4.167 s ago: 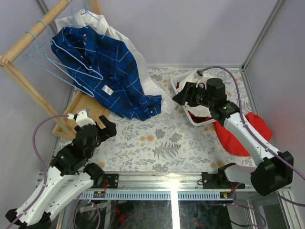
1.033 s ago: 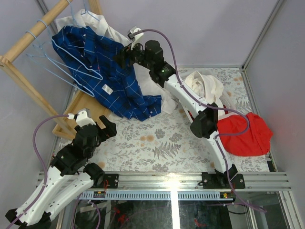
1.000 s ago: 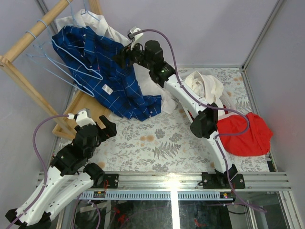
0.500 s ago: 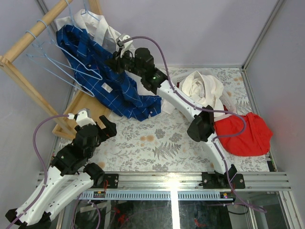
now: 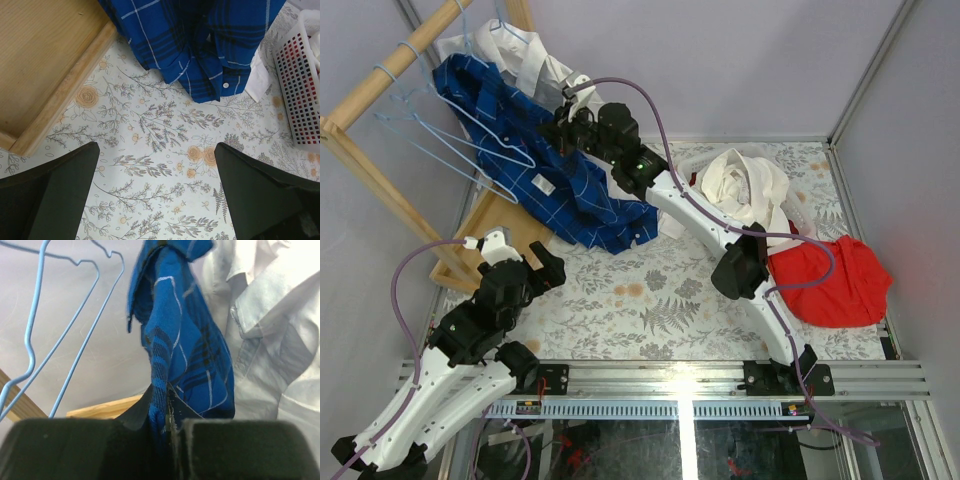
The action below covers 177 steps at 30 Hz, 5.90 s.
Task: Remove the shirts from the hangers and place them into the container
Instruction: Pick up the hanger from the clothesline, then remove the shirt from the hanger.
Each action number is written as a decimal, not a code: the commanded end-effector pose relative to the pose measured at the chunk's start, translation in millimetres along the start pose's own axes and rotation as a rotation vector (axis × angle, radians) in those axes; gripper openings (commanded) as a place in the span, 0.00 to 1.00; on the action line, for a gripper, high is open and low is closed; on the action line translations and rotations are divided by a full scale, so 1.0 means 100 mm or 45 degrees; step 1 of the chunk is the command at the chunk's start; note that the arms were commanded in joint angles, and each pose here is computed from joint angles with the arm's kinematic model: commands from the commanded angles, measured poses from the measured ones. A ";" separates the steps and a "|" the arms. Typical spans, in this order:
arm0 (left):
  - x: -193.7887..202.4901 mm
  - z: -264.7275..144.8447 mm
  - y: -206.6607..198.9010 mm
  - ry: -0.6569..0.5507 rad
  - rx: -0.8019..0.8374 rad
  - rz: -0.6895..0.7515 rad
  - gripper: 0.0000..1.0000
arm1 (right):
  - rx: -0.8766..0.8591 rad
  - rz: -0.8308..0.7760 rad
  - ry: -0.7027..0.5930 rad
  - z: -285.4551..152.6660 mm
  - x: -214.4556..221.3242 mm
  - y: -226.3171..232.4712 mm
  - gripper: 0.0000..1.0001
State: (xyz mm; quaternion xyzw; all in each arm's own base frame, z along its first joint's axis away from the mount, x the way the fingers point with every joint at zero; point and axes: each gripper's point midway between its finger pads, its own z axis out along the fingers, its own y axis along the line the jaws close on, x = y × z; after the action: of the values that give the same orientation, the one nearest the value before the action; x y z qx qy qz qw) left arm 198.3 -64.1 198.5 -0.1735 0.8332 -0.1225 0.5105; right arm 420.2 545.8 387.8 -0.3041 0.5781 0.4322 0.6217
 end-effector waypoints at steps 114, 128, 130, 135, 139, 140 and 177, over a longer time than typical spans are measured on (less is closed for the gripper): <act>-0.21 -0.21 -1.12 0.066 0.632 -0.185 0.86 | -0.419 0.599 0.365 -3.82 1.00 1.67 0.00; -0.25 -0.14 -0.81 -0.003 0.443 -0.171 0.62 | -0.356 0.574 0.432 -3.86 1.15 1.60 0.00; -0.26 -0.13 -0.73 -0.012 0.388 -0.180 0.60 | -0.361 0.566 0.427 -3.86 1.13 1.60 0.00; -0.22 -0.08 -0.71 -0.002 0.370 -0.208 0.54 | -0.359 0.567 0.425 -3.88 1.12 1.60 0.00; -0.19 -0.08 -0.79 0.020 0.414 -0.213 0.51 | -0.355 0.573 0.421 -3.89 1.12 1.60 0.00; -0.20 -0.09 -0.82 0.018 0.427 -0.217 0.49 | -0.354 0.574 0.420 -3.89 1.12 1.60 0.00; -0.33 -0.07 -0.95 0.062 0.421 0.098 0.00 | 0.087 0.242 0.622 -3.91 0.80 1.01 0.69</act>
State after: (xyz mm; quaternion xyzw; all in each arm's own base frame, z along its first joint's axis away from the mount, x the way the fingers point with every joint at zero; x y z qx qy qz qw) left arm 216.8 -140.5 247.5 -0.0746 0.8278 -0.2575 0.4928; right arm 143.2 268.2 270.1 -0.3007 0.7288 0.4294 0.4404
